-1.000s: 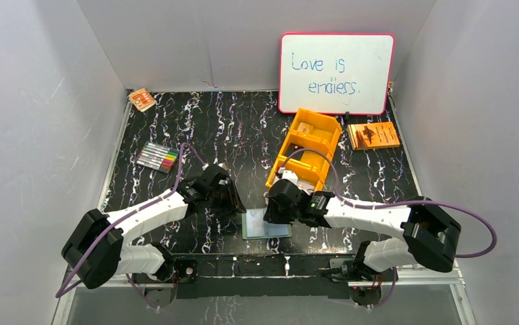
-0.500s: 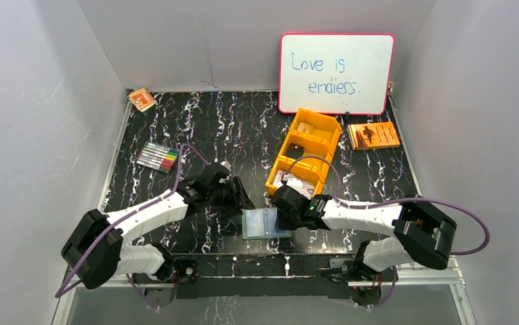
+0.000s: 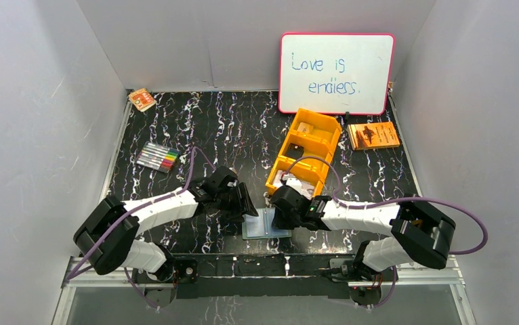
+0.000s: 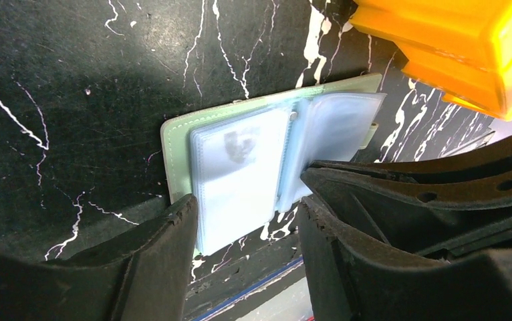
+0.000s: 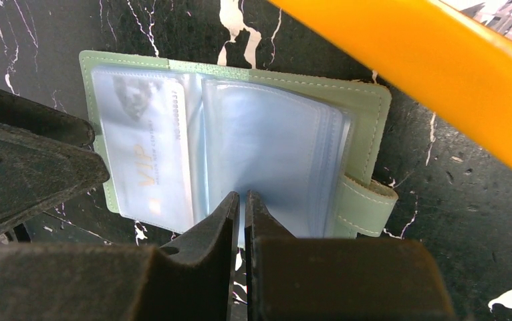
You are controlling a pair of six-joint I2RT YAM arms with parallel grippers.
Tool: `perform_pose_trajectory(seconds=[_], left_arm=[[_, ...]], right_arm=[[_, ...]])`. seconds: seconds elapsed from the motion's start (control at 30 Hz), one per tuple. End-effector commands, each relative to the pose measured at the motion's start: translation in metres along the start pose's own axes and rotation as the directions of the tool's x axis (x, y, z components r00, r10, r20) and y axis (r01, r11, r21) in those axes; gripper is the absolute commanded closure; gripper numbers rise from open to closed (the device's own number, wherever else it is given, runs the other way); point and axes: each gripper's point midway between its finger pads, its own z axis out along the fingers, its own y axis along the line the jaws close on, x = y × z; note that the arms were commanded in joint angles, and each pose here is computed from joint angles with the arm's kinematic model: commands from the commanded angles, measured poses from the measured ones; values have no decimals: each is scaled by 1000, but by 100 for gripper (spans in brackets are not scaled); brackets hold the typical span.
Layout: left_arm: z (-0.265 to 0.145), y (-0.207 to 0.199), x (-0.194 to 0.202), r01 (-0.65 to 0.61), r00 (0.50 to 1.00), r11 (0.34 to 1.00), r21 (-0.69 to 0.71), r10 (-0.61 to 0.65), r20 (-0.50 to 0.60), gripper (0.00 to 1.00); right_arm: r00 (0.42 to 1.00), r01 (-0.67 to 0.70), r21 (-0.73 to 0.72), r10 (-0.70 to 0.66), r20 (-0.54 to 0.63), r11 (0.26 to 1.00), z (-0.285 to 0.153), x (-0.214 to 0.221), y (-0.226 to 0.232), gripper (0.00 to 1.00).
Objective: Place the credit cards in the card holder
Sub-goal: Open the card holder at the center of the board.
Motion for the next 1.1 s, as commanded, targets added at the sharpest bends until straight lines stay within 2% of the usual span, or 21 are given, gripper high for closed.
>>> perform_pose_trajectory(seconds=[0.0, 0.53, 0.77, 0.93, 1.07], left_arm=[[1, -3, 4, -8, 1000, 1000, 10, 8, -26, 46], [15, -25, 11, -35, 995, 996, 87, 43, -89, 49], [14, -45, 8, -53, 994, 985, 161, 67, -82, 51], [14, -56, 6, -58, 994, 977, 206, 76, -82, 52], [17, -52, 5, -61, 994, 980, 190, 77, -79, 54]], right_arm=[[998, 7, 82, -3, -58, 997, 7, 19, -27, 84], [998, 7, 74, -2, -67, 997, 8, 21, -25, 84], [998, 5, 69, 0, -62, 998, 7, 20, -24, 84], [999, 1, 63, 2, -48, 998, 2, 16, -21, 82], [1000, -2, 61, 3, -29, 998, -4, 11, -20, 79]])
